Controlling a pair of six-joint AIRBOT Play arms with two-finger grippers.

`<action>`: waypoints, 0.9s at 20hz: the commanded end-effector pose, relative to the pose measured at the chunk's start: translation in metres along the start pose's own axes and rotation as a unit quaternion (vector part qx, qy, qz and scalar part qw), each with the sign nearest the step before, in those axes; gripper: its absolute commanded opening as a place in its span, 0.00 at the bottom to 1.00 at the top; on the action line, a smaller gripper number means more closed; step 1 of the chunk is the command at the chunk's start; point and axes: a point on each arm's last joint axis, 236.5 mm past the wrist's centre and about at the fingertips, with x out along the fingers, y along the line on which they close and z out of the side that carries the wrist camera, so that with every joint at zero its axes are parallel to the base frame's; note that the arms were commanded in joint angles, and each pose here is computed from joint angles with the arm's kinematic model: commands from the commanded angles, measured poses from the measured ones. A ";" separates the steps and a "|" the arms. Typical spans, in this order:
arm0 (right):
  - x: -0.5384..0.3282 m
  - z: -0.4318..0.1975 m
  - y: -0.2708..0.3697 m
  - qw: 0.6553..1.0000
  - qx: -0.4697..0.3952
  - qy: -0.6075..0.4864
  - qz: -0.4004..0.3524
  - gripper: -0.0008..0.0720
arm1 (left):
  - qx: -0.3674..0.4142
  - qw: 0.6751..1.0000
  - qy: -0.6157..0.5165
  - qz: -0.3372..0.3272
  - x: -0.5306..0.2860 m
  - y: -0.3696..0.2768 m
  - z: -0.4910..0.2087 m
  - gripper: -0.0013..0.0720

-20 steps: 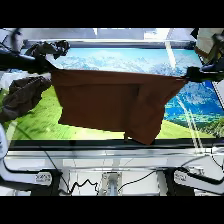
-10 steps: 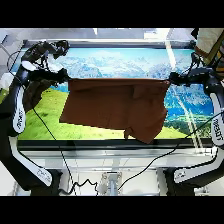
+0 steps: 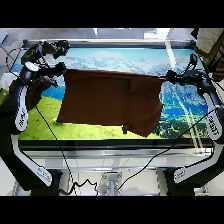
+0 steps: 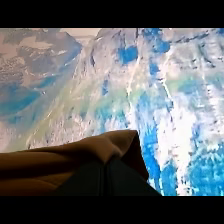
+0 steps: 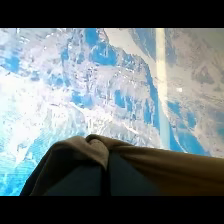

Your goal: Fold the shirts.

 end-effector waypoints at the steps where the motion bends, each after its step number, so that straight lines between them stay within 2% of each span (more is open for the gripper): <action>1: 0.005 -0.017 0.023 0.999 -0.040 0.027 0.018 0.05 | 0.056 0.998 0.035 0.006 -0.001 0.004 -0.016 0.05; 5: 0.006 -0.031 0.031 0.997 -0.046 0.053 0.022 0.05 | 0.097 0.987 0.127 0.028 -0.008 0.019 -0.058 0.05; 9: -0.002 -0.064 0.004 0.990 -0.061 0.129 -0.020 0.05 | 0.138 0.959 0.228 0.099 -0.031 0.064 -0.095 0.05; 13: -0.005 -0.088 -0.003 0.981 -0.071 0.179 -0.028 0.05 | 0.102 0.953 0.259 0.119 -0.048 0.084 -0.107 0.05; 18: -0.006 -0.099 0.005 0.978 -0.063 0.199 -0.014 0.05 | 0.095 0.949 0.279 0.116 -0.053 0.085 -0.115 0.07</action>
